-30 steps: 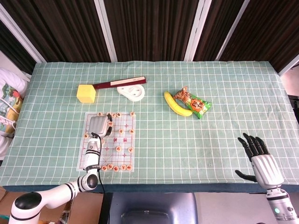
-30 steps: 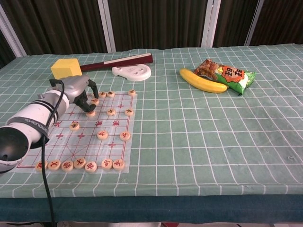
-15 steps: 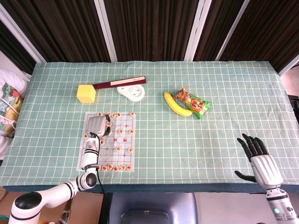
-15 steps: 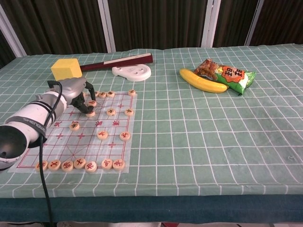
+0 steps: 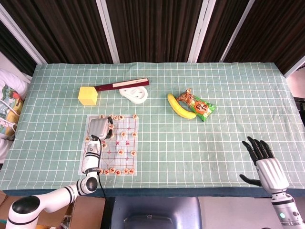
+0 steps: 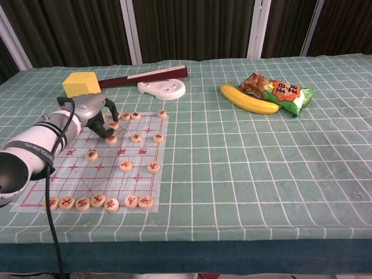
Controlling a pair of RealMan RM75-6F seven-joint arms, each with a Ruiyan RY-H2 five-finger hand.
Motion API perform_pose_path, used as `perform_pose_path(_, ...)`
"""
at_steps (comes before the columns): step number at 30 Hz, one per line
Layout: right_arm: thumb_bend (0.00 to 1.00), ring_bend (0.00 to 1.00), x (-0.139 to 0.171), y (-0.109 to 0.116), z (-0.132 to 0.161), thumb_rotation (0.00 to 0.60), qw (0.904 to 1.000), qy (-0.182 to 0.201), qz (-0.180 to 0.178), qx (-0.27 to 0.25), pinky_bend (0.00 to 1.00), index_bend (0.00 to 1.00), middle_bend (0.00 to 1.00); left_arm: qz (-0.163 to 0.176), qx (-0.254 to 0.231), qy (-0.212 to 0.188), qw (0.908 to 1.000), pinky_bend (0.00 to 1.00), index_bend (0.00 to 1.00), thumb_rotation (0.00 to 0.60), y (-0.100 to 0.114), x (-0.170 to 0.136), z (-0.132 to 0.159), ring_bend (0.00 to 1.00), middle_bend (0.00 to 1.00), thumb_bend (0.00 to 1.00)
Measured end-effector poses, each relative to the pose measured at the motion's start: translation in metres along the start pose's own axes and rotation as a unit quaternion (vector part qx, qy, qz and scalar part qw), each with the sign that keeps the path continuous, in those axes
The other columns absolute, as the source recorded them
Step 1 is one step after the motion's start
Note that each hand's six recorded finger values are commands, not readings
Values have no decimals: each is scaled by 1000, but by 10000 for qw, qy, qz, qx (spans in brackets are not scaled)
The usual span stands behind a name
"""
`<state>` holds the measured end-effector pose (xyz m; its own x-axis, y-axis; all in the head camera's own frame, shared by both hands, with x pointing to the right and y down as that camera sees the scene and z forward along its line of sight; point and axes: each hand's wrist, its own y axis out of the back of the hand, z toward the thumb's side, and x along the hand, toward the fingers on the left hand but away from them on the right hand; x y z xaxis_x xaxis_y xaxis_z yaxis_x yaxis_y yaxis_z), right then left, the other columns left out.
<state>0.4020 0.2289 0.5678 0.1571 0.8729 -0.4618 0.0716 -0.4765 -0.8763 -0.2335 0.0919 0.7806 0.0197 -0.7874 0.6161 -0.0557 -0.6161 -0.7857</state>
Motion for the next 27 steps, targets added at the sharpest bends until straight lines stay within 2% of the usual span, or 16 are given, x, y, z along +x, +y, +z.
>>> perform_pose_path(9,188,0,0,0,0,600,10000,-4,-12,-5,0,0,0,-30,-19,-60,10000,1000,393,600,1,-2,5,1000,1000,387)
perform_pose_path(17,188,0,1,0,1,600,10000,29,-10,5,0,0,0,167,-119,-318,9993,1000,375,600,16,-10,19,1000,1000,389)
perform_pose_path(21,188,0,3,2,2,600,10000,33,-33,-12,0,0,0,346,-346,-752,9960,1000,337,600,36,-30,32,1000,1000,388)
perform_pose_path(24,189,0,7,5,1,600,10000,-19,-69,-19,0,0,0,440,-519,-1257,9897,1000,247,600,56,-60,39,1000,1000,387)
perform_pose_path(27,189,0,9,7,3,600,9999,23,-106,-17,0,0,0,521,-498,-1797,9811,1000,184,600,78,-101,33,999,975,387)
